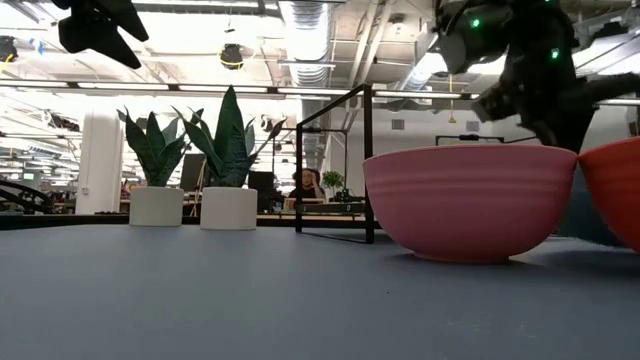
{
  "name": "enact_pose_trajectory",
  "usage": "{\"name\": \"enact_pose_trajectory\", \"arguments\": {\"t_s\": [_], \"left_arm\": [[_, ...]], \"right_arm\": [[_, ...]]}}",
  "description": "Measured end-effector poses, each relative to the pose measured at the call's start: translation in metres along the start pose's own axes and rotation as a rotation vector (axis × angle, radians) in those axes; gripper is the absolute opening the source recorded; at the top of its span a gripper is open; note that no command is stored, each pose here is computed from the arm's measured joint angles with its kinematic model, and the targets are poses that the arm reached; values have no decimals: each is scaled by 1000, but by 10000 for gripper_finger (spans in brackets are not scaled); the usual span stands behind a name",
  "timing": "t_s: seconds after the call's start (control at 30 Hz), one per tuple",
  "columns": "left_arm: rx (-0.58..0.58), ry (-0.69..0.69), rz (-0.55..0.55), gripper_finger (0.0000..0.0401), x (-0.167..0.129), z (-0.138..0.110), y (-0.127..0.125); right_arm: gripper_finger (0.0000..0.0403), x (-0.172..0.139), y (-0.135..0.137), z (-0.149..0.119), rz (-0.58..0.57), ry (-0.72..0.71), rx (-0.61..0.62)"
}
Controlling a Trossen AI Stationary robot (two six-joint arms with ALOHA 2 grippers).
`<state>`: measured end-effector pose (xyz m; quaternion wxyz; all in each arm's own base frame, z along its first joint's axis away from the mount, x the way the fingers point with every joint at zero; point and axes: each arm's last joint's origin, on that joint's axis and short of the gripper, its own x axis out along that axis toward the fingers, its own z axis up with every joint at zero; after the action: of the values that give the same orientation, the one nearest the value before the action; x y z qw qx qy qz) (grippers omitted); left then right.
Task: Place and stack bowls onto a shelf
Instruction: Put the large blue bowl on the shelf
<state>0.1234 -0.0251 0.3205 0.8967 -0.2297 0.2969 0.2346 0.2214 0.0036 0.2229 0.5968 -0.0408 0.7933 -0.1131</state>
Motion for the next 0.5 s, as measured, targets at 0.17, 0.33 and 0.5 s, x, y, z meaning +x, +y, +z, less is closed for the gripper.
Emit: {"name": "enact_pose_trajectory", "arguments": {"t_s": [0.17, 0.33, 0.5], "left_arm": [[-1, 0, 0, 269, 0, 0, 0], [-3, -2, 1, 269, 0, 0, 0], [-3, -6, 4, 269, 0, 0, 0]], "right_arm": [[29, -14, -16, -21, 74, -15, 113], [29, -28, -34, -37, 148, -81, 282], [29, -43, -54, -37, 298, -266, 590]]}}
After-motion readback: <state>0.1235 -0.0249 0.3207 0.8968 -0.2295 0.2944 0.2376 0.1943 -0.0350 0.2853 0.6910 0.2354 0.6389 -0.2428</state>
